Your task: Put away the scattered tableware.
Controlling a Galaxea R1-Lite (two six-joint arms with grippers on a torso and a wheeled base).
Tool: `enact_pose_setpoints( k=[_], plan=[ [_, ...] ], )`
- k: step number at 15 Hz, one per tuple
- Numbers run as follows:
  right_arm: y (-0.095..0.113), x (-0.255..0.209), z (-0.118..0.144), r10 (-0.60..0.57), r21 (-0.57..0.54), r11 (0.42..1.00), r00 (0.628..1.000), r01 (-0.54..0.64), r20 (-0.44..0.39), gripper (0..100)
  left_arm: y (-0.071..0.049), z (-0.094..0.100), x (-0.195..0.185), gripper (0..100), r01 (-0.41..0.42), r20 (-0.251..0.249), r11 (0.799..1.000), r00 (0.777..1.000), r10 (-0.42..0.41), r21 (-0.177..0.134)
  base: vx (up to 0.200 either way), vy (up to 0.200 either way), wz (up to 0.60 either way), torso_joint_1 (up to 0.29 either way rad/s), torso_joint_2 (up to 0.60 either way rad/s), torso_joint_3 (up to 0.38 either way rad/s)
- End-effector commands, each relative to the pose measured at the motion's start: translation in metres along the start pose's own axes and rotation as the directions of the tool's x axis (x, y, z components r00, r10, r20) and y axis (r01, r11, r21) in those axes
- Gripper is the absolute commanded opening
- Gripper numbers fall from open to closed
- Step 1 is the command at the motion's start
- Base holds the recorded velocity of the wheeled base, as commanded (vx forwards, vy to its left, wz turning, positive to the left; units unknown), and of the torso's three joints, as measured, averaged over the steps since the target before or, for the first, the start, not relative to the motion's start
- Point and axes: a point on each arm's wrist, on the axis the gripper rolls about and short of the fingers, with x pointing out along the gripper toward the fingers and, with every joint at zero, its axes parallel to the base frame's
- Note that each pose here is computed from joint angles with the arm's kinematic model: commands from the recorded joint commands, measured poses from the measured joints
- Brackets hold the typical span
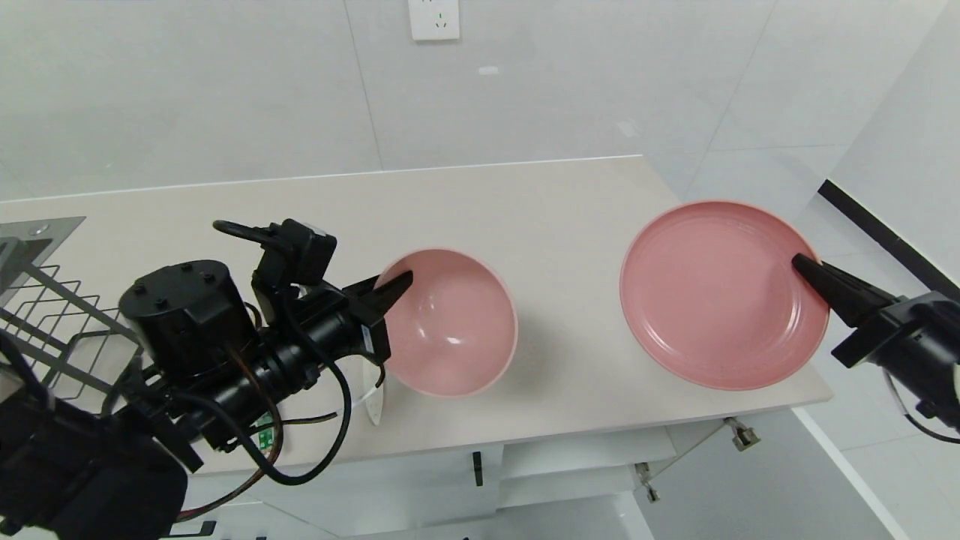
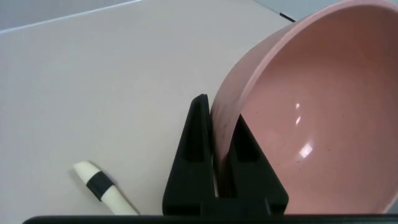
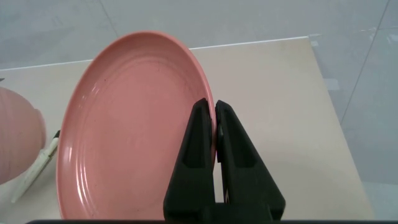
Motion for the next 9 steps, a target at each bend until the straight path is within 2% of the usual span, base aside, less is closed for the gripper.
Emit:
enact_pose_setpoints(
  k=[1, 3, 5, 6, 8, 9],
  plan=[
    [0.000, 0.000, 0.000, 0.000, 0.000, 1.000, 1.000, 0.000, -0.002, 0, -0.002, 0.014, -0.024, 0, -0.005, 0.045, 1.000, 0.999, 0.004, 0.014, 0.000, 0.000, 0.00, 0.000, 0.00, 0.000],
    [0.000, 0.000, -0.001, 0.000, -0.001, 1.000, 1.000, 0.000, -0.004, 0, -0.003, 0.034, -0.039, 0, -0.011, 0.119, 1.000, 0.993, 0.010, 0.008, 0.000, 0.000, 0.00, 0.000, 0.00, 0.000],
    [0.000, 0.000, -0.001, -0.002, 0.000, 1.000, 1.000, 0.002, -0.006, 0, -0.005, 0.054, -0.054, 0, -0.017, 0.202, 1.000, 0.979, 0.021, -0.017, 0.000, 0.000, 0.00, 0.000, 0.00, 0.000],
    [0.000, 0.000, -0.001, 0.000, 0.000, 1.000, 1.000, 0.000, -0.006, 0, -0.008, 0.061, -0.063, 0, -0.007, 0.235, 0.997, 0.972, 0.024, -0.073, 0.000, 0.000, 0.00, 0.000, 0.00, 0.000],
    [0.000, 0.000, -0.001, -0.002, 0.000, 1.000, 1.000, 0.002, -0.006, 0, -0.018, 0.062, -0.075, 0, 0.054, 0.250, 0.985, 0.968, -0.010, -0.167, 0.000, 0.000, 0.00, 0.000, 0.00, 0.000],
    [0.000, -0.001, -0.002, -0.002, -0.001, 1.000, 1.000, 0.002, -0.008, 0, -0.019, 0.058, -0.081, 0, 0.063, 0.238, 0.980, 0.971, -0.017, -0.187, 0.000, 0.000, 0.00, 0.000, 0.00, 0.000]
  ],
)
